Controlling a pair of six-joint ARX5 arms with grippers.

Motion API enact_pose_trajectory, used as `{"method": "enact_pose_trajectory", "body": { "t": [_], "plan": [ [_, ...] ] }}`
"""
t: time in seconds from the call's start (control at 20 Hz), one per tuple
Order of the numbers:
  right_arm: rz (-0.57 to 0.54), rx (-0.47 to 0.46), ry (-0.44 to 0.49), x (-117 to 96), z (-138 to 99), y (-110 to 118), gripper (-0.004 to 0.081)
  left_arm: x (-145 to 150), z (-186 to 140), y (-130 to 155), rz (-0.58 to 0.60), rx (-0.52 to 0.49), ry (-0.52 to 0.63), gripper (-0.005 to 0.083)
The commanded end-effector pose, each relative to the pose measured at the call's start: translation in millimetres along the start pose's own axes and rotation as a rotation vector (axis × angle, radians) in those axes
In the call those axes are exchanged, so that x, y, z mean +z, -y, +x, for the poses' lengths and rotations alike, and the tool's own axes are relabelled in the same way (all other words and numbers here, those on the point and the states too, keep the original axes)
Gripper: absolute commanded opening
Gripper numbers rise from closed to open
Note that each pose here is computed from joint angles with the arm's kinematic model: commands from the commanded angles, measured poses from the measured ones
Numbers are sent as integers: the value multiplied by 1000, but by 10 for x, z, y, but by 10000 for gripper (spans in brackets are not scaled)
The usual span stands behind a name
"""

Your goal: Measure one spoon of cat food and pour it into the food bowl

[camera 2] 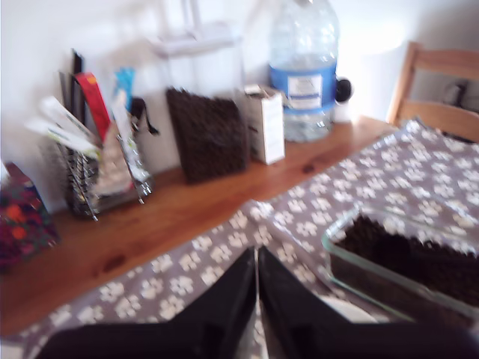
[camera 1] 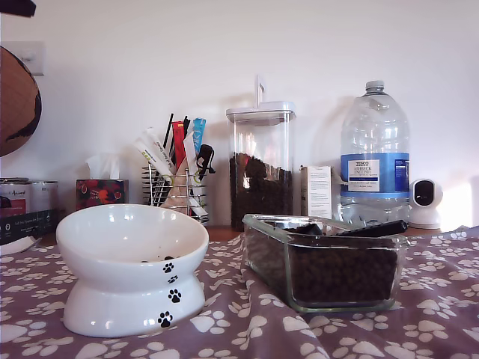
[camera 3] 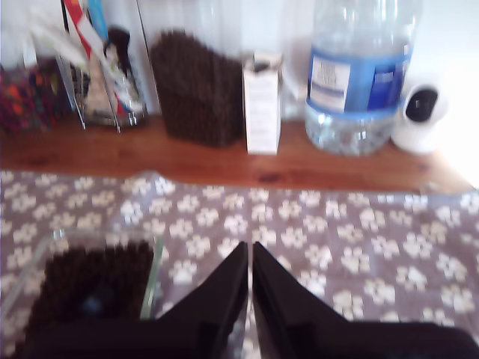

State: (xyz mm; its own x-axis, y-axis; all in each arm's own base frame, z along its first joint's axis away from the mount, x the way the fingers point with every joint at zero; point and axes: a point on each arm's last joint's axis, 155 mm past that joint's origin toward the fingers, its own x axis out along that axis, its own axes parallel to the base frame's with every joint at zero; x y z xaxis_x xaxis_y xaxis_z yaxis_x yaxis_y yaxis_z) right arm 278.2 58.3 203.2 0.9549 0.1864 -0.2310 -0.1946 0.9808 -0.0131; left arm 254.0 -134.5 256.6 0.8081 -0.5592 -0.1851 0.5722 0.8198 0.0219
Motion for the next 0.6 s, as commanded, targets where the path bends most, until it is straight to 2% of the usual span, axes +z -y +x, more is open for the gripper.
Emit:
{"method": "enact_pose_trajectory", "body": {
  "t": [0.0, 0.2, 0.55],
  "plan": [
    [-2, -5, 33, 50, -118, 14, -13, -78, 22, 27, -9, -15, -17, -19],
    [6, -26, 26, -5, -283, 59, -12, -214, 14, 70, -28, -34, -70, -19],
    [-3, -26, -157, -466, -322, 59, -12, -620, -47, 121, -83, -46, -233, -19]
  ]
}}
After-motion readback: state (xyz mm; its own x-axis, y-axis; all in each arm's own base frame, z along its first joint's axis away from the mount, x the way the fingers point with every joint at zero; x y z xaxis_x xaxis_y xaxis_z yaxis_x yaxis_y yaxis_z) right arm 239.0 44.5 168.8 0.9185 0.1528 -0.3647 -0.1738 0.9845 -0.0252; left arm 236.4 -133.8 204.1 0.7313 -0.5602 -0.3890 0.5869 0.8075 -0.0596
